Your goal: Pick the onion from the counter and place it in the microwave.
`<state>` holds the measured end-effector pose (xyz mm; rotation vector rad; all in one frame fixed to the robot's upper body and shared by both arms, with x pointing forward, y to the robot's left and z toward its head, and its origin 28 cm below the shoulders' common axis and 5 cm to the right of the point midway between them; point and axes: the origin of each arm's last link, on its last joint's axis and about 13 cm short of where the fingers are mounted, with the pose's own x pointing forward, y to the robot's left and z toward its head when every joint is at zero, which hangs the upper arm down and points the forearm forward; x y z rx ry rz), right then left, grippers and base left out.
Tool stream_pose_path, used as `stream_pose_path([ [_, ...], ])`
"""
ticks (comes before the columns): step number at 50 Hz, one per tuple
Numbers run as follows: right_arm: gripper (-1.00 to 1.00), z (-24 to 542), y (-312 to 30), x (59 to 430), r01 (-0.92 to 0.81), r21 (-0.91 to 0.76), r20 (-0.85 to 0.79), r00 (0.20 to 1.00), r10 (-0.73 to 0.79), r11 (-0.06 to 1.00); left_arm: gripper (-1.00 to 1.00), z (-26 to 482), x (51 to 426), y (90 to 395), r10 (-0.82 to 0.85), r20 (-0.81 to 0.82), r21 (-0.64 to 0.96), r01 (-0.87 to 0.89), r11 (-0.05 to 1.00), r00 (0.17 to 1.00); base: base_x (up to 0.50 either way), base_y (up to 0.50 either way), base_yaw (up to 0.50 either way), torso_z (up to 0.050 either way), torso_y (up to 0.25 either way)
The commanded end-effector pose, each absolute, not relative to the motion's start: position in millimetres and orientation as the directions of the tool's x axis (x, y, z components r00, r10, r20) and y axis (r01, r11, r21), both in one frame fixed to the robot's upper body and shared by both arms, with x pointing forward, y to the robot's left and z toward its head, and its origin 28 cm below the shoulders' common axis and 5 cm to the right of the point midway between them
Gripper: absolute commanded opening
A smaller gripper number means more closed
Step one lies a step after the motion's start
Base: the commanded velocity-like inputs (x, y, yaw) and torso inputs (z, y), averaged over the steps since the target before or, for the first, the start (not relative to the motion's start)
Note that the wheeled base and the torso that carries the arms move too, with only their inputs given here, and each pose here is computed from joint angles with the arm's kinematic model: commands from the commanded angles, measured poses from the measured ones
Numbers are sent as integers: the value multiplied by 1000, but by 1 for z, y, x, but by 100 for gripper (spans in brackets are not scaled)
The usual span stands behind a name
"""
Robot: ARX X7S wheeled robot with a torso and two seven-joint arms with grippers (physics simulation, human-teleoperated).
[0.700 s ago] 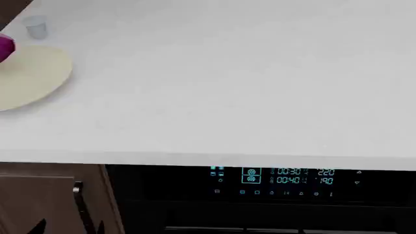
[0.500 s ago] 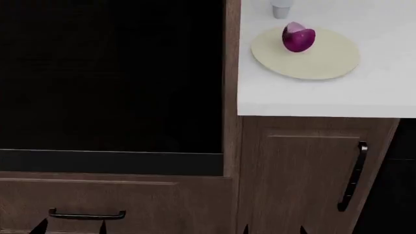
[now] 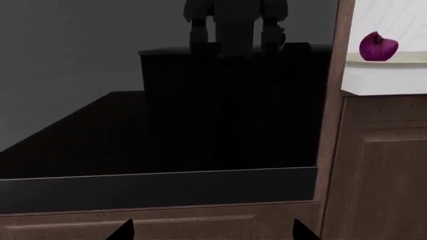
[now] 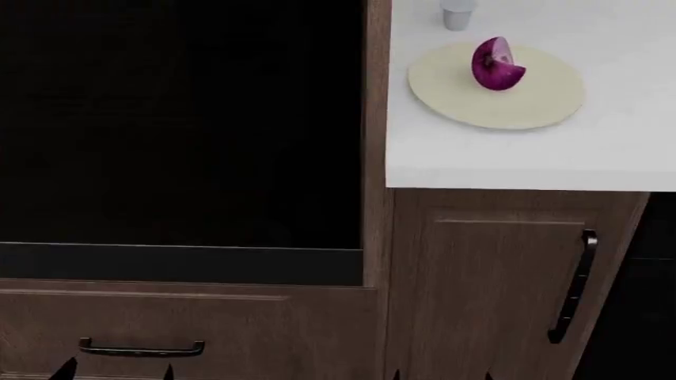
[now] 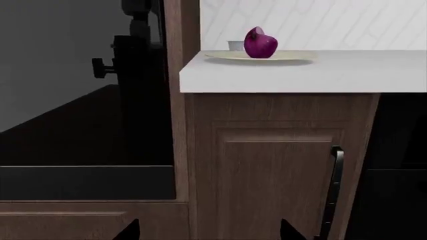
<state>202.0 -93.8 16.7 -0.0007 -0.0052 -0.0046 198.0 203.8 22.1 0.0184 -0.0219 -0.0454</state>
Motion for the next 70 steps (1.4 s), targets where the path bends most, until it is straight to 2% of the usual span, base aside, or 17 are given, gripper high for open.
stream_pose_path([
  [1, 100, 16, -95, 204, 5, -1, 5, 1000, -5, 1000, 100, 20, 201, 204, -35, 16, 18, 35, 999, 999, 0, 0, 0, 0, 0],
  [2, 100, 16, -95, 204, 5, -1, 5, 1000, -5, 1000, 100, 20, 201, 204, -35, 16, 18, 35, 999, 999, 0, 0, 0, 0, 0],
  [3, 100, 83, -117, 266, 229, -738, 103, 968, -230, 634, 100, 81, 247, 255, -30, 445, 835, -402, 375, 895, 0, 0, 0, 0, 0],
  [4, 100, 45, -119, 237, 125, -664, 15, 988, -154, 737, 100, 42, 214, 242, 88, 165, 775, -184, 605, 982, 0, 0, 0, 0, 0],
  [5, 100, 18, -111, 204, 26, -560, -22, 999, -47, 828, 100, 27, 202, 220, 11, 15, 639, -18, 769, 1000, 0, 0, 0, 0, 0],
  [7, 100, 17, -103, 204, 15, -297, 21, 1000, -9, 955, 100, 24, 202, 214, -6, 10, 390, 2, 921, 1000, 0, 0, 0, 0, 0],
  [8, 100, 17, -99, 204, 14, -154, 17, 1000, -12, 988, 100, 25, 202, 210, -21, 30, 248, 13, 969, 999, 0, 0, 0, 0, 0],
  [9, 100, 17, -96, 204, 12, -7, 11, 1000, -12, 1000, 100, 26, 203, 208, -18, -34, 102, 21, 995, 999, 0, 0, 0, 0, 0],
  [10, 100, 18, -96, 204, 11, 6, 10, 1000, -11, 1000, 100, 26, 203, 204, -26, -19, -33, 25, 999, 999, 0, 0, 0, 0, 0],
  [12, 100, 17, -95, 203, 10, 4, 11, 1000, -10, 1000, 100, 27, 201, 203, -48, -7, 12, 48, 999, 999, 0, 0, 0, 50, 0],
  [36, 100, 19, -96, 203, 5, 6, 19, 1000, -6, 1000, 100, 36, 203, 203, -51, 42, 29, 50, 998, 998, 0, 0, 0, 50, 0],
  [48, 100, 60, -113, 209, 62, 11, 121, 991, -63, 998, 100, 76, 215, 208, -27, 159, 31, 22, 999, 987, 0, 0, 0, 50, 0],
  [51, 100, 75, -122, 211, 99, 3, 157, 983, -98, 995, 100, 95, 219, 211, -22, 183, 13, 19, 1000, 983, 0, 0, 0, 50, 0],
  [53, 100, 88, -132, 212, 160, -4, 188, 970, -157, 987, 100, 106, 221, 213, -23, 212, 55, 12, 998, 977, 0, 0, 0, 50, 0],
  [59, 100, 109, -158, 206, 329, -1, 226, 920, -320, 944, 100, 123, 225, 218, -4, 208, 31, -3, 1000, 978, 0, 0, 0, 31, 0],
  [70, 100, 146, -205, 176, 614, 59, 318, 736, -598, 787, 100, 142, 226, 220, -16, 267, 56, 2, 998, 964, 0, 0, 0, 0, 0],
])
